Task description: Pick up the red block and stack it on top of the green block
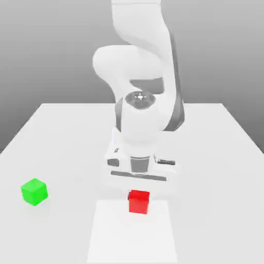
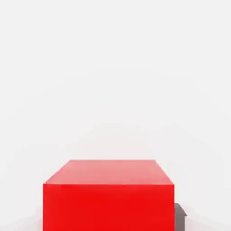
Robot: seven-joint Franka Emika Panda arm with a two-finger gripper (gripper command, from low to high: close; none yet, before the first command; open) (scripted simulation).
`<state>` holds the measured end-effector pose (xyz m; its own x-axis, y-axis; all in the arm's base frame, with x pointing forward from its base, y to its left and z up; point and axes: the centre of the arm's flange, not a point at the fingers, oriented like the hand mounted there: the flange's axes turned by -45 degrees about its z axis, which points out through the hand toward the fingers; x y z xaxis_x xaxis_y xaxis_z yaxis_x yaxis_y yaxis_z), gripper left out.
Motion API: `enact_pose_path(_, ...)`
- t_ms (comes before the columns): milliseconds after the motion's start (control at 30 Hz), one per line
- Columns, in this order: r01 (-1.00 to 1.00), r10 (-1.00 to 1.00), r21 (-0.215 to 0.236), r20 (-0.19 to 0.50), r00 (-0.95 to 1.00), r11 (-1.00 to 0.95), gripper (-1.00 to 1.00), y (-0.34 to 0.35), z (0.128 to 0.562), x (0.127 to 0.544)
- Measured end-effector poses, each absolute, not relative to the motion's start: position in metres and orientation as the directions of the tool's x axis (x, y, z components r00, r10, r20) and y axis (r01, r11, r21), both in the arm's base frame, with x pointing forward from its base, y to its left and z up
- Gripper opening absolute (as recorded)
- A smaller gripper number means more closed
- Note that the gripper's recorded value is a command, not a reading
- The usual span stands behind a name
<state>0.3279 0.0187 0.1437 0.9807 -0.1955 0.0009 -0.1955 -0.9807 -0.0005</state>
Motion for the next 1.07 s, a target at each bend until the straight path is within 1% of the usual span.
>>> enact_pose_path(100, -0.195, -0.195, 0.0, 0.001, 0.981, -0.981, -1.0, 0.019, 0.158, 0.329)
enact_pose_path(300, -0.198, -0.198, 0.0, 0.001, 0.98, -0.98, -1.0, 0.018, 0.204, 0.329)
enact_pose_path(400, -0.329, -0.329, -0.003, 0.0, 0.944, -0.944, -1.0, -0.031, 0.215, 0.339)
enact_pose_path(533, -0.537, -0.537, -0.006, 0.0, 0.843, -0.843, -1.0, -0.12, 0.227, 0.34)
enact_pose_path(633, -0.68, -0.68, -0.005, 0.0, 0.733, -0.733, -1.0, -0.192, 0.235, 0.324)
enact_pose_path(733, -0.804, -0.804, -0.002, 0.0, 0.594, -0.594, -1.0, -0.263, 0.244, 0.29)
enact_pose_path(800, -0.834, -0.834, -0.003, 0.0, 0.553, -0.552, -1.0, -0.282, 0.235, 0.279)
enact_pose_path(933, -0.837, -0.837, -0.003, 0.001, 0.547, -0.547, -1.0, -0.286, 0.198, 0.279)
enact_pose_path(967, -0.838, -0.838, -0.002, 0.0, 0.546, -0.546, 1.0, -0.285, 0.188, 0.278)
enact_pose_path(1067, -0.838, -0.838, -0.002, 0.0, 0.546, -0.546, 1.0, -0.285, 0.188, 0.278)
